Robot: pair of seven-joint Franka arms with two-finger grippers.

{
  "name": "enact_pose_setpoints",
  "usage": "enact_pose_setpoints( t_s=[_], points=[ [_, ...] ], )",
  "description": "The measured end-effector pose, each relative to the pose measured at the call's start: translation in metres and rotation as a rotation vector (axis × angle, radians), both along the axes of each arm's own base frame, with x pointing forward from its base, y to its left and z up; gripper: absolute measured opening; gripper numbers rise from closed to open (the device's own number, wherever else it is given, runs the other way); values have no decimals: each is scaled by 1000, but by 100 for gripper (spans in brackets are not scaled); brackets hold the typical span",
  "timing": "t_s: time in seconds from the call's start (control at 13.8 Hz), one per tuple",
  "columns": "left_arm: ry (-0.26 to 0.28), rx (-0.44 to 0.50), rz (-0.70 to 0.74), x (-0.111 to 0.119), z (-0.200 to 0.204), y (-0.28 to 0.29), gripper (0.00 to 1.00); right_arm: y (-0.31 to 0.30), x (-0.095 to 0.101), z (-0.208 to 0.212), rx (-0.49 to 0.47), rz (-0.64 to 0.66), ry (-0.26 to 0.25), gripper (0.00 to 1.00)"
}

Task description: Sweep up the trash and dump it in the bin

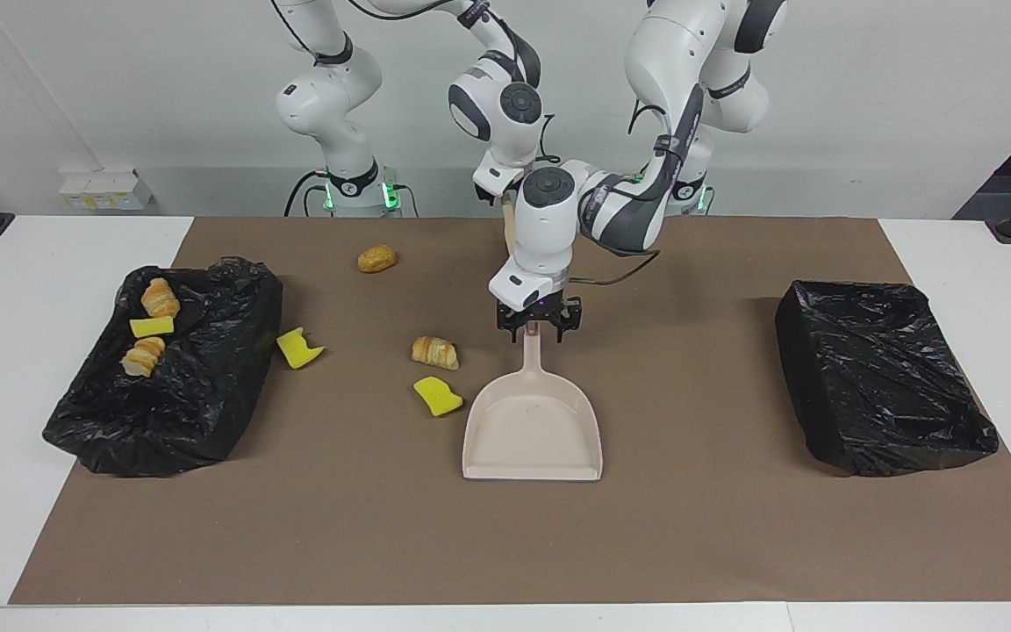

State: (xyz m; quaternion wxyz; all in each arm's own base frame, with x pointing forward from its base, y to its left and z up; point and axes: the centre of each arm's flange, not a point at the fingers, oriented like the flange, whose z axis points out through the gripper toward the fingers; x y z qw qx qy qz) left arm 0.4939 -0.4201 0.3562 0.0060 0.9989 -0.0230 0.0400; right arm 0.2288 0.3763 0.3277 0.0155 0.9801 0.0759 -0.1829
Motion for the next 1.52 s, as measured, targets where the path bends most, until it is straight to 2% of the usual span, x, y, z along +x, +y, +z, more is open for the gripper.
enact_pose_setpoints(
  t_s=[0.29, 0.51, 0.65, 0.94, 1.09, 1.31, 1.52],
  points=[
    [4, 7, 5, 1, 3, 3, 32, 0, 2, 0, 3, -7, 2, 26],
    [0, 21, 10, 8, 24, 16, 32, 5, 9, 9, 16, -29, -8, 26],
    [15, 51, -62, 13, 40, 36, 32, 6, 19, 20, 23, -51, -9, 26],
    [63, 100, -289, 32, 49, 79, 32, -5, 58, 59, 13, -109, 34, 26],
    [83, 112, -383, 39, 47, 94, 32, -19, 83, 77, 10, -150, 37, 26],
    [119, 127, -555, 50, 45, 119, 32, -51, 120, 91, -37, -184, -5, 26],
    [160, 133, -830, 63, 43, 151, 32, -107, 162, 89, -104, -219, -45, 26]
  ],
)
